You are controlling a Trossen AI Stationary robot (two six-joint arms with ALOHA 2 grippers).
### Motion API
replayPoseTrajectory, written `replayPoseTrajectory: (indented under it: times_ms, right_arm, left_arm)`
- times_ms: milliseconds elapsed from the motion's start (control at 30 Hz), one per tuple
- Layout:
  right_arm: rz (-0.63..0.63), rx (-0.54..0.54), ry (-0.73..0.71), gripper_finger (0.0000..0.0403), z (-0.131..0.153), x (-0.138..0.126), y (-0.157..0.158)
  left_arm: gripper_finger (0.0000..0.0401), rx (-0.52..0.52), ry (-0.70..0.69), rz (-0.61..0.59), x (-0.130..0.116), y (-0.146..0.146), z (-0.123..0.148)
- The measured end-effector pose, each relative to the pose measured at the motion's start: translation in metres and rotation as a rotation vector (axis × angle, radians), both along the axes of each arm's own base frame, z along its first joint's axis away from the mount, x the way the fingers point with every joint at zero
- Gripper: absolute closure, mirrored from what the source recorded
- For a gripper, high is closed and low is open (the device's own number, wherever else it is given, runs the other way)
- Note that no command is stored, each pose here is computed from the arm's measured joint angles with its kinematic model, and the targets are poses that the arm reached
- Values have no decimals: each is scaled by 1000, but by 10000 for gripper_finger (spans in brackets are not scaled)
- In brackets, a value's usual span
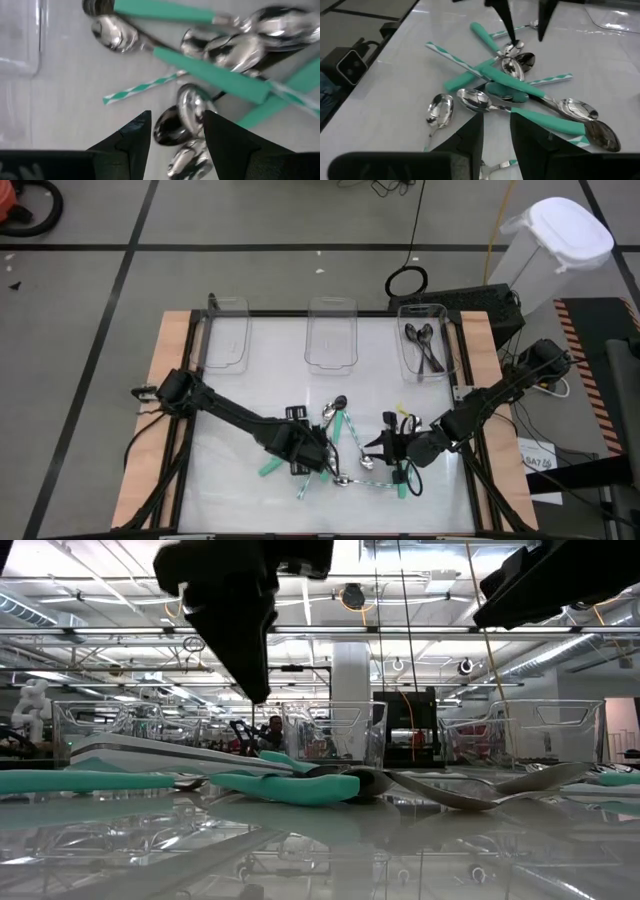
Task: Sort silverware by color (type)
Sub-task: Put the black spoon into the right transparent bin
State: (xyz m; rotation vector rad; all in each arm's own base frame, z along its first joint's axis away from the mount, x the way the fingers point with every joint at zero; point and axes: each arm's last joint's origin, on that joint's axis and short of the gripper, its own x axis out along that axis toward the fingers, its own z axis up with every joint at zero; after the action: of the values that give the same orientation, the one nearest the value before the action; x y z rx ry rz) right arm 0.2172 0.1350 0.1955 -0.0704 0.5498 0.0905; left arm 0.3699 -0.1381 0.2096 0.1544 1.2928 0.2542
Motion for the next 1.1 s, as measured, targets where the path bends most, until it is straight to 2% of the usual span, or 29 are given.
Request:
replayPoseTrajectory:
  times_ms: [133, 300, 467, 633, 767, 933, 1100]
  right_arm:
    - [12, -4, 8, 309, -1, -2, 3]
    - [37, -3, 8, 309, -1, -6, 8]
    - [51, 10, 9, 309, -1, -9, 13]
    - [60, 26, 29, 309, -2, -14, 18]
    - [74, 27, 50, 309, -4, -19, 22]
    - [90, 25, 62, 309, -5, -23, 26]
    - [96, 25, 61, 309, -5, -24, 27]
  left_arm:
    - [220, -37, 60, 75, 0, 14, -2]
    - [220, -61, 149, 330, -7, 38, -3]
    - [222, -134, 151, 318, -2, 44, -3]
    - [248, -147, 145, 337, -3, 42, -7]
    - [267, -143, 174, 346, -15, 31, -25]
    - [270, -150, 157, 404, -27, 28, -49]
    - [271, -148, 123, 380, -35, 24, -37]
